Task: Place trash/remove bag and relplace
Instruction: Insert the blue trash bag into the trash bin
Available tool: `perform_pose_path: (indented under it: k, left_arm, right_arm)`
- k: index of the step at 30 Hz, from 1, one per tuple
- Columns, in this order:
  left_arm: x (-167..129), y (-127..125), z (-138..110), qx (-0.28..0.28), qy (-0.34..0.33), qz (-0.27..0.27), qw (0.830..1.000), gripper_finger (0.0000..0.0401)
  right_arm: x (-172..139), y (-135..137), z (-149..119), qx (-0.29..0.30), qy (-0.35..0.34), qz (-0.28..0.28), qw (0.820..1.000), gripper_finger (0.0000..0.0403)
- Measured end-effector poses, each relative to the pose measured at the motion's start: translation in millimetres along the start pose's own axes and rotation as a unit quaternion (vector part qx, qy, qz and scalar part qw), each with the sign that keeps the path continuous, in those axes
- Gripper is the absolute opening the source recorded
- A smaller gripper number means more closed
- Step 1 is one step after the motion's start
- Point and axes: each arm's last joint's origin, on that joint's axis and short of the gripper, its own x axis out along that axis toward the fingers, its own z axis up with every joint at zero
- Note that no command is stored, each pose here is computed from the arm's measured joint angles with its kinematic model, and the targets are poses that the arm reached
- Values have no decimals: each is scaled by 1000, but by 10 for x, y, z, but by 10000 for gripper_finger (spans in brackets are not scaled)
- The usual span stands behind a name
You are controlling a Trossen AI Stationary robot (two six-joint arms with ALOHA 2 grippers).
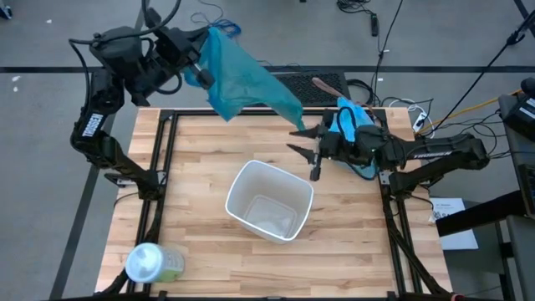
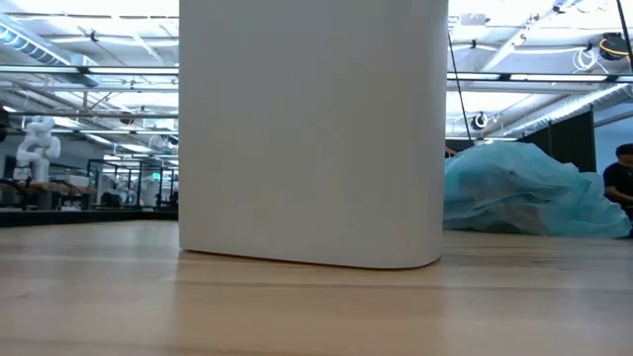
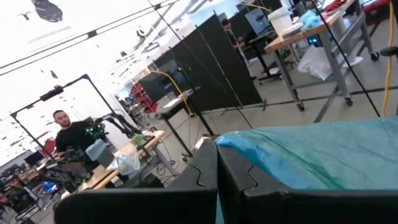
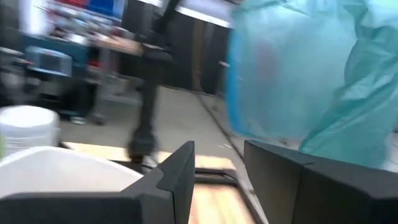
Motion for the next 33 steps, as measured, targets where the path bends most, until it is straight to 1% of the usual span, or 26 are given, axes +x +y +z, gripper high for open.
perform_pose_path:
  k: [1,3,5,7,9,11,12,13,16,17,19,23,25,27,31,33]
  left_arm:
    - [4,-4,-1,0,0,0,1000,0]
    - [14,-21,-11,1,5,-4,1000,0]
    - [12,-43,-16,4,9,-11,1000,0]
    - [20,-80,-15,1,11,-19,1000,0]
    - [29,-110,-7,-4,10,-25,1000,0]
    - [49,-149,-2,-3,8,-34,999,0]
    - [53,-165,2,-4,6,-39,999,0]
    - [55,-172,3,-8,5,-42,999,0]
    - [105,-211,2,-14,6,-42,999,0]
    - [115,-214,3,-14,6,-41,999,0]
    - [132,-220,-6,-13,9,-41,999,0]
    - [174,-231,13,-20,0,-33,999,0]
    - [182,-224,34,-27,-10,-27,999,0]
    - [213,-234,55,-34,-19,-21,999,0]
    - [240,-241,77,-42,-30,-15,999,0]
    - [253,-249,79,-43,-31,-14,999,0]
  right_arm:
    - [9,-16,-15,-3,9,-24,1000,132]
    - [37,-84,-56,-9,31,-90,995,132]
    - [49,-196,-85,-11,47,-159,986,132]
    - [58,-342,-95,-8,49,-218,975,132]
    - [63,-525,-82,-8,49,-263,964,132]
    - [59,-708,-37,-2,43,-289,956,132]
    - [56,-780,1,2,36,-281,959,132]
    - [53,-835,44,12,29,-259,965,132]
    - [39,-866,192,51,15,-157,986,132]
    - [42,-842,214,55,14,-133,989,132]
    - [58,-745,216,57,16,-109,992,133]
    - [211,-474,100,57,40,-70,995,147]
    - [338,-329,26,61,49,-78,994,162]
    - [494,-191,-67,62,51,-105,991,184]
    - [780,33,-198,64,10,-153,986,233]
    - [877,104,-240,65,-15,-188,980,256]
